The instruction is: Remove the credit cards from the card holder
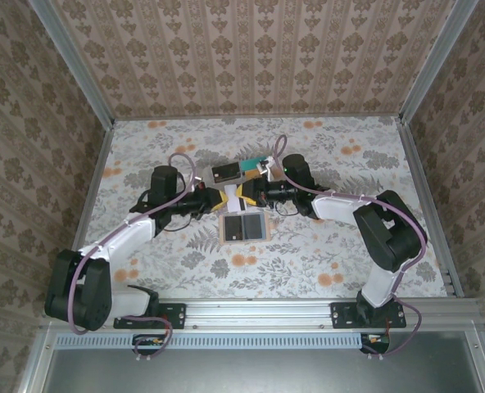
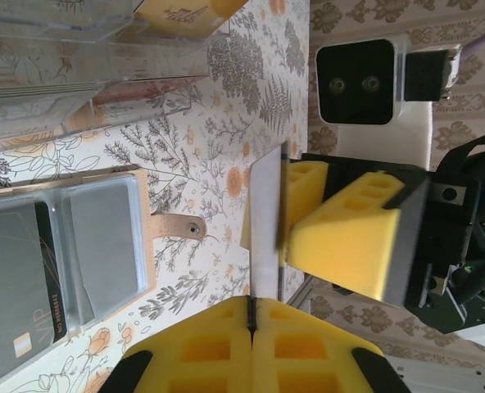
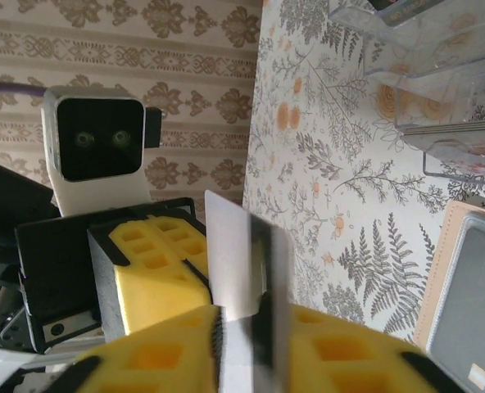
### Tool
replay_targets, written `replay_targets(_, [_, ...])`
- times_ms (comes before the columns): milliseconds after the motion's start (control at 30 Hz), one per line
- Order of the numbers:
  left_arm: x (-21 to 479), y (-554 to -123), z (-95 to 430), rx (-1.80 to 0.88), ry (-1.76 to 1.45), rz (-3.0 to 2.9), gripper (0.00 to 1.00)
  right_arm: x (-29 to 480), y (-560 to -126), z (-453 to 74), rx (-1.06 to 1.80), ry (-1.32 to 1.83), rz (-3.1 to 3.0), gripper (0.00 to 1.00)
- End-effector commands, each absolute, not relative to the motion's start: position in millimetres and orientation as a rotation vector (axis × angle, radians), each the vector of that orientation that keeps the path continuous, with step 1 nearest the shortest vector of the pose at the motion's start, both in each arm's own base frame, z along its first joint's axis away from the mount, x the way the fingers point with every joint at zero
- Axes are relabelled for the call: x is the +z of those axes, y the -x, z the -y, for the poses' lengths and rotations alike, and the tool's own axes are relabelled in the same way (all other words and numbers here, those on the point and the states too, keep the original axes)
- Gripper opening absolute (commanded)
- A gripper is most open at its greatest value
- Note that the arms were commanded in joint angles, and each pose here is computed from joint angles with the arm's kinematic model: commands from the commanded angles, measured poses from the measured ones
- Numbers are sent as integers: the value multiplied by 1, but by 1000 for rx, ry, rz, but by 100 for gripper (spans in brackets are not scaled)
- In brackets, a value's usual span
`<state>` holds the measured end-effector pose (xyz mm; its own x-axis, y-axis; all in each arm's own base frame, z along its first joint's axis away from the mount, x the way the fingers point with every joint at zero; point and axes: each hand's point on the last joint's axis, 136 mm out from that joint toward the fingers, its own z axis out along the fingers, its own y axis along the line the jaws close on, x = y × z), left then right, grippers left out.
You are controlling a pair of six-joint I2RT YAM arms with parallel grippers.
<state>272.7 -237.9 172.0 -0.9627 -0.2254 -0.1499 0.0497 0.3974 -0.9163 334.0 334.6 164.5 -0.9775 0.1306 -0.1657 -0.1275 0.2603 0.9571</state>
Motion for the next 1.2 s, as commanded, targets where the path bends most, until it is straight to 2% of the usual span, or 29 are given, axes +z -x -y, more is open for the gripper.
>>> replay_targets(0, [185, -271, 239, -1651, 139, -2350, 0, 179, -331, -334, 1833, 18, -2267, 15])
replay_targets(67, [187, -273, 239, -1665, 156, -2330, 3, 186, -331, -333, 1849, 9, -2235, 11])
replay_targets(200, [190, -279, 239, -1678, 211, -2294, 32, 199, -332, -333, 1893, -21, -2186, 8])
replay_targets(267, [193, -284, 240, -1685, 222, -2278, 38, 200, -333, -333, 1903, -35, -2184, 8])
replay_targets(367, [196, -289, 244, -1699, 225, -2261, 38, 201, -334, -333, 1907, -44, -2183, 8])
replay_targets(567, [196, -290, 252, -1728, 209, -2250, 33, 201, -334, -333, 1918, -59, -2181, 9])
replay_targets(667, [196, -291, 255, -1735, 198, -2250, 27, 201, -334, -333, 1922, -61, -2179, 9])
replay_targets(767, [194, -292, 255, -1727, 192, -2255, 16, 199, -335, -333, 1913, -63, -2188, 11])
replay_targets(833, [192, -292, 254, -1710, 182, -2270, 6, 193, -335, -330, 1884, -73, -2212, 17])
replay_targets(900, [188, -292, 253, -1677, 169, -2292, 0, 180, -336, -323, 1812, -103, -2264, 27])
replay_targets(1033, [178, -293, 247, -1549, 119, -2367, 0, 156, -339, -301, 1599, -136, -2370, 52])
replay_targets(1167, [169, -297, 242, -1225, -92, -2446, 0, 146, -337, -283, 1441, -107, -2429, 69])
